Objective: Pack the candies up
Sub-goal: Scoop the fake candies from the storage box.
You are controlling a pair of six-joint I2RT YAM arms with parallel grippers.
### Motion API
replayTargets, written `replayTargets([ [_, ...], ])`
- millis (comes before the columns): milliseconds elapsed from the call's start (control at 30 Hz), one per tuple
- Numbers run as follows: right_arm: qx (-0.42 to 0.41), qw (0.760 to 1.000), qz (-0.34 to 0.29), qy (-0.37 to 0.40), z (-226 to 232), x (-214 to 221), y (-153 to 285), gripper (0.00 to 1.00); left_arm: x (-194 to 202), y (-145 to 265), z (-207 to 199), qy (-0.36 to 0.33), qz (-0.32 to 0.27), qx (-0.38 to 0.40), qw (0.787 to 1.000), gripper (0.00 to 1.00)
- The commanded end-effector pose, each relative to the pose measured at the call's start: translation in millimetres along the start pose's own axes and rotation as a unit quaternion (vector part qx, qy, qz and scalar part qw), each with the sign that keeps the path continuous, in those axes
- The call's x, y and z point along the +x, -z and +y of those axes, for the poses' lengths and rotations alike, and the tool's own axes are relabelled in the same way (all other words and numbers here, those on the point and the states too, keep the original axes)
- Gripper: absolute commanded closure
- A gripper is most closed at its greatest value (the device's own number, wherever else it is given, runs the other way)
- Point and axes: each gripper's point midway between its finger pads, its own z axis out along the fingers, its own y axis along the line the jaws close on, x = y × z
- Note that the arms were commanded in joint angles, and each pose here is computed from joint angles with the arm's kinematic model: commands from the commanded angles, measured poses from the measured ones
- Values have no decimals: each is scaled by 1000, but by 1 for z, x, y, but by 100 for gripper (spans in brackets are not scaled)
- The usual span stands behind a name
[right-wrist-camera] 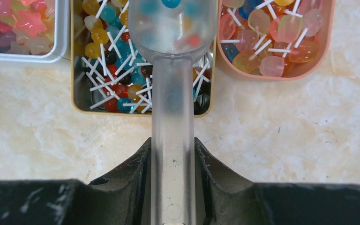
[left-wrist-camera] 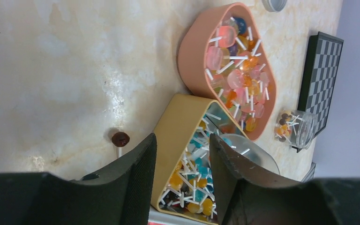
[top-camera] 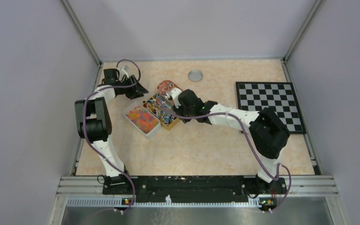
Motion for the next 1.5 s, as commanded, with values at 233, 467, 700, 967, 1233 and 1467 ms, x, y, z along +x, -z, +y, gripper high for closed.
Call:
replayTargets([
  [233,-4,996,-94,-1,-6,-45,44,100,-42,53,-59,-78,-80,18,994,42],
  [467,-10,993,-118,-2,-4,-40,61,100,-43,77,-92,-102,-109,41,988,38],
  [700,-6,982,-185,-18,-4,-45,92,100,-35,102,-134,-138,-132,73,979,1],
  [967,31,966,-254,-44,-17,-33,133,100,-6,116,-187,-192,-161,101,963,1],
  [1233,114,958,-236,-113,-47,-8,174,100,32,120,-206,-223,-153,105,957,1],
  [1467,196,945,-183,-185,-73,29,225,100,70,111,-186,-239,-143,83,957,1],
])
